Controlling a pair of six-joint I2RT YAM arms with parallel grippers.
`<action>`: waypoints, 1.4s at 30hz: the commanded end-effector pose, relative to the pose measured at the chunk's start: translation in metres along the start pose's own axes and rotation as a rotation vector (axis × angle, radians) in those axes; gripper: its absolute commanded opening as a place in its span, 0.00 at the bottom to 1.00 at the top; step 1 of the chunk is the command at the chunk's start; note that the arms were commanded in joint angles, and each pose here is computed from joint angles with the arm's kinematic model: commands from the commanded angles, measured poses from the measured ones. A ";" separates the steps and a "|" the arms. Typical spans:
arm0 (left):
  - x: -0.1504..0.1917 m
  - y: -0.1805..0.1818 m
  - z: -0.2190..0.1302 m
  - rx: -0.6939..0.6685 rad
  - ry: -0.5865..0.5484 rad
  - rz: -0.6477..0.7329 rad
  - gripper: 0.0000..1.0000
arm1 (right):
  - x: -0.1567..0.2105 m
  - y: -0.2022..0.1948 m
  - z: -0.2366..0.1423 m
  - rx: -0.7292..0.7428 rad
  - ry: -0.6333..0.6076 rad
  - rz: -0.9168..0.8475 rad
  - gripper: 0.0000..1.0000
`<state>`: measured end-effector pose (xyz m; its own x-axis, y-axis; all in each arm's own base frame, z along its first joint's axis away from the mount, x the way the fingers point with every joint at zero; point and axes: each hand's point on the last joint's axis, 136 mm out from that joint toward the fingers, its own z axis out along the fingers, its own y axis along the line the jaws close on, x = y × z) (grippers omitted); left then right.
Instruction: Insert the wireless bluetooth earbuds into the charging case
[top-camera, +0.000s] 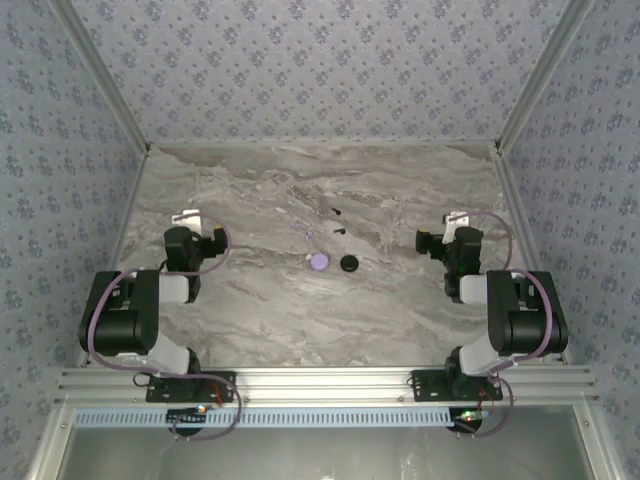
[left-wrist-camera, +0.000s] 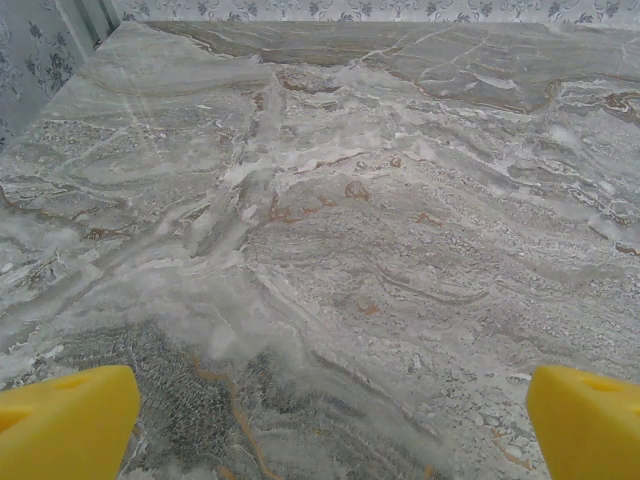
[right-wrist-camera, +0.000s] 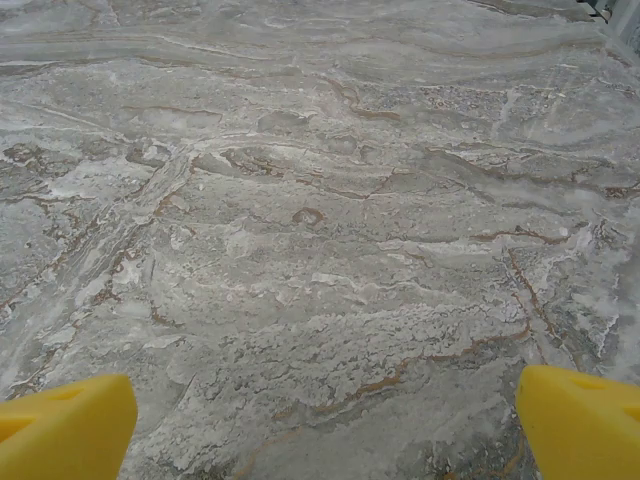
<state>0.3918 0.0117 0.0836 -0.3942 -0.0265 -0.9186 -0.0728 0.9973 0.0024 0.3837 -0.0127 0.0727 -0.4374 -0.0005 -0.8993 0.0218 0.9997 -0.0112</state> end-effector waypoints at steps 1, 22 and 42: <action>-0.007 0.003 0.003 -0.008 -0.015 -0.004 0.99 | -0.010 -0.001 0.002 -0.003 -0.024 -0.011 1.00; -0.007 0.004 0.003 -0.009 -0.015 -0.004 0.99 | -0.010 -0.001 0.002 -0.002 -0.026 -0.011 1.00; -0.055 -0.068 -0.058 0.218 0.231 -0.192 0.99 | -0.017 0.056 -0.049 -0.115 0.405 0.135 1.00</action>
<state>0.3879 -0.0289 0.1800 -0.4345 -0.1773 -0.8830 -0.0139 0.9816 -0.1903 0.3772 0.0229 0.1354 -0.6084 0.0981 -0.7875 0.0320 0.9946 0.0992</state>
